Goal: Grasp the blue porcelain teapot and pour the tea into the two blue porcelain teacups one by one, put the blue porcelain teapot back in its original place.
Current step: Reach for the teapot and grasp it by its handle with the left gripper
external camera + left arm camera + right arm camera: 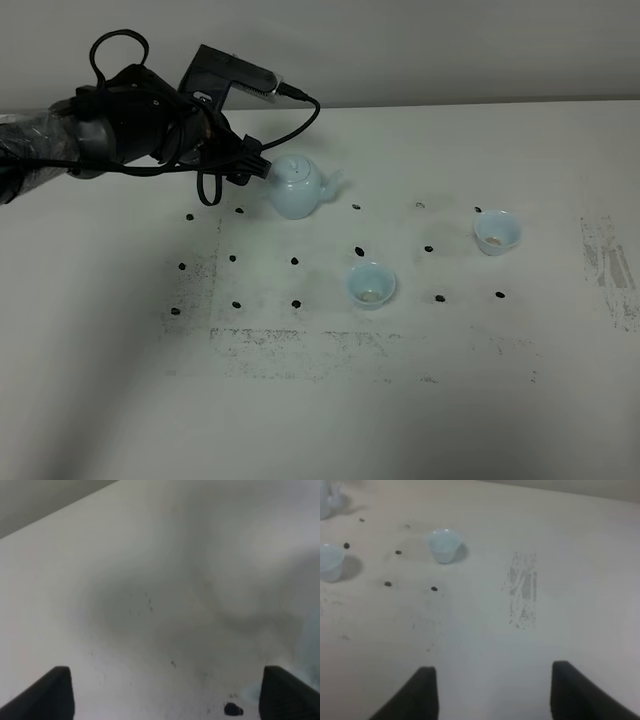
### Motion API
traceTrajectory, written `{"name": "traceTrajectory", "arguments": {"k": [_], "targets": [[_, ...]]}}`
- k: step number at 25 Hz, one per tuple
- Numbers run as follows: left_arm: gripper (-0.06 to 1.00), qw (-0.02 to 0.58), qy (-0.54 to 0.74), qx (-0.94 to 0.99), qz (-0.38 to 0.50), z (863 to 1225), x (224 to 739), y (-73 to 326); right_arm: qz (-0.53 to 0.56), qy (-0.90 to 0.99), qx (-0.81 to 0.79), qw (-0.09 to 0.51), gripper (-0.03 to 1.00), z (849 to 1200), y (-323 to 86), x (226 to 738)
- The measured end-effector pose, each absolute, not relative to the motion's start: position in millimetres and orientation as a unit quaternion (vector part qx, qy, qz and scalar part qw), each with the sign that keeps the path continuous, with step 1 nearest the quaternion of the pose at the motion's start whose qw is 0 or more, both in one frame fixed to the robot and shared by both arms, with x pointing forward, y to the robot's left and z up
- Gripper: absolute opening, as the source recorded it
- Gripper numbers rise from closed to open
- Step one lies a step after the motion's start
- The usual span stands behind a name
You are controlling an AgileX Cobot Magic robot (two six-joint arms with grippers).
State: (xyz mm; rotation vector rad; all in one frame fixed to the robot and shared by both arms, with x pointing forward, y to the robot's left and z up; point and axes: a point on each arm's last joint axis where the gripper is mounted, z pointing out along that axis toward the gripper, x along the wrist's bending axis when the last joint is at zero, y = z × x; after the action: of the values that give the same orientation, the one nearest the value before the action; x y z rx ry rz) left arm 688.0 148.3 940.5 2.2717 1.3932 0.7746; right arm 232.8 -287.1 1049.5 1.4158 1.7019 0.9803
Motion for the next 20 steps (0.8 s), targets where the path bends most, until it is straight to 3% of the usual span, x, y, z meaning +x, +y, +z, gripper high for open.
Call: {"name": "traceTrajectory", "arguments": {"k": [14, 20], "targets": [[0.72, 0.262, 0.478, 0.785, 0.295, 949, 696, 139, 0.379, 0.658, 0.547, 0.352, 0.48, 1050, -287, 233], [0.72, 0.258, 0.467, 0.788, 0.308, 951, 700, 145, 0.379, 0.658, 0.547, 0.352, 0.48, 1050, -287, 233]]}}
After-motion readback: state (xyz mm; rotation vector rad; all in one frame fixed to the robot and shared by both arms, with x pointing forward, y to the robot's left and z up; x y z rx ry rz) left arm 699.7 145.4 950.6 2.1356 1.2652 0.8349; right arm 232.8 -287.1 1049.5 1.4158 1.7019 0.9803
